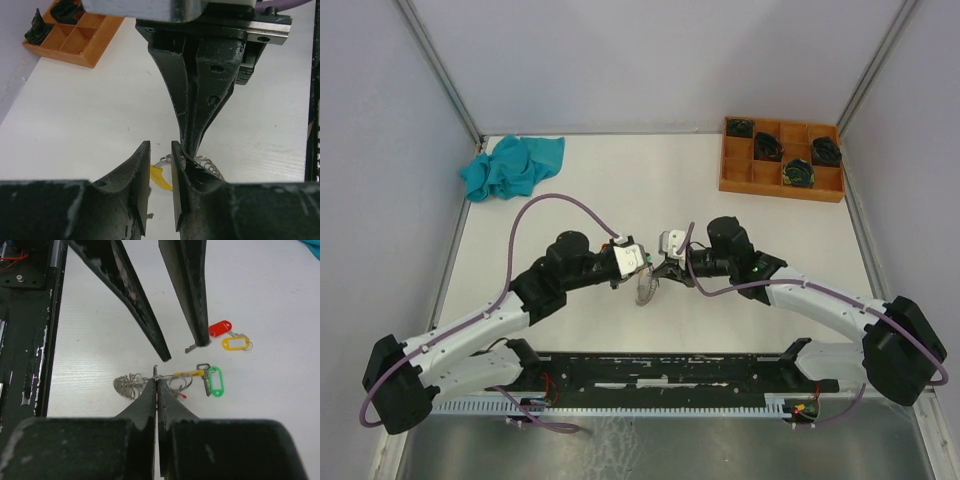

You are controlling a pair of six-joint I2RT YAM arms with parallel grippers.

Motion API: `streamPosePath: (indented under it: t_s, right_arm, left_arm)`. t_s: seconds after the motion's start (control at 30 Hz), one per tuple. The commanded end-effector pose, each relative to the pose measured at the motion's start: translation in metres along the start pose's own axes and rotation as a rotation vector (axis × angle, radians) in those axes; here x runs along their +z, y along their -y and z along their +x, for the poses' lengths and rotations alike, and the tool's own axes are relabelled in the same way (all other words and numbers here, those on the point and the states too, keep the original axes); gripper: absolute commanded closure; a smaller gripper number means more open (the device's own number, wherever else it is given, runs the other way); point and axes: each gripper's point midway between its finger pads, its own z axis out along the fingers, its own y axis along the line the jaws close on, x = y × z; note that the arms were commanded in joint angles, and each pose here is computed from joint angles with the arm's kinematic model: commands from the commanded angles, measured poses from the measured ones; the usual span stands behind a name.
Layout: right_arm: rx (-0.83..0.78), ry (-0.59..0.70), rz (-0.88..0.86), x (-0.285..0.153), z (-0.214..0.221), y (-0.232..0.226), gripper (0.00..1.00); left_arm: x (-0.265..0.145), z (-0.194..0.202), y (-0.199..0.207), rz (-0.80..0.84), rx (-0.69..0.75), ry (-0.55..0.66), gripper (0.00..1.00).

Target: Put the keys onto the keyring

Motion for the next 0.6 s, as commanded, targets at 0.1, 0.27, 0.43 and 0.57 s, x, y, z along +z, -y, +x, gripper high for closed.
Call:
streamPosePath:
  t_s: [0.1, 0.27, 0.43, 0.57]
  right_arm:
    - [0.024, 0.217, 0.100, -0.016, -0.040, 0.022, 0.99]
    - [0.048, 0.309, 0.136, -0.029, -0.049, 0.031, 0.99]
    - [0.049, 0.356, 0.141, -0.035, -0.055, 0.032, 0.99]
    - [0.042, 0.391, 0.142, -0.039, -0.061, 0.032, 0.99]
  left_arm:
    - [-0.008, -0.026, -0.015, -0.002, -0.085, 0.167, 0.66]
    - [-0.007, -0.027, -0.012, 0.054, -0.118, 0.196, 0.62]
    - [-0.005, -0.027, -0.010, 0.090, -0.137, 0.213, 0.62]
    - [-0.003, -0.025, -0.007, 0.120, -0.143, 0.217, 0.64]
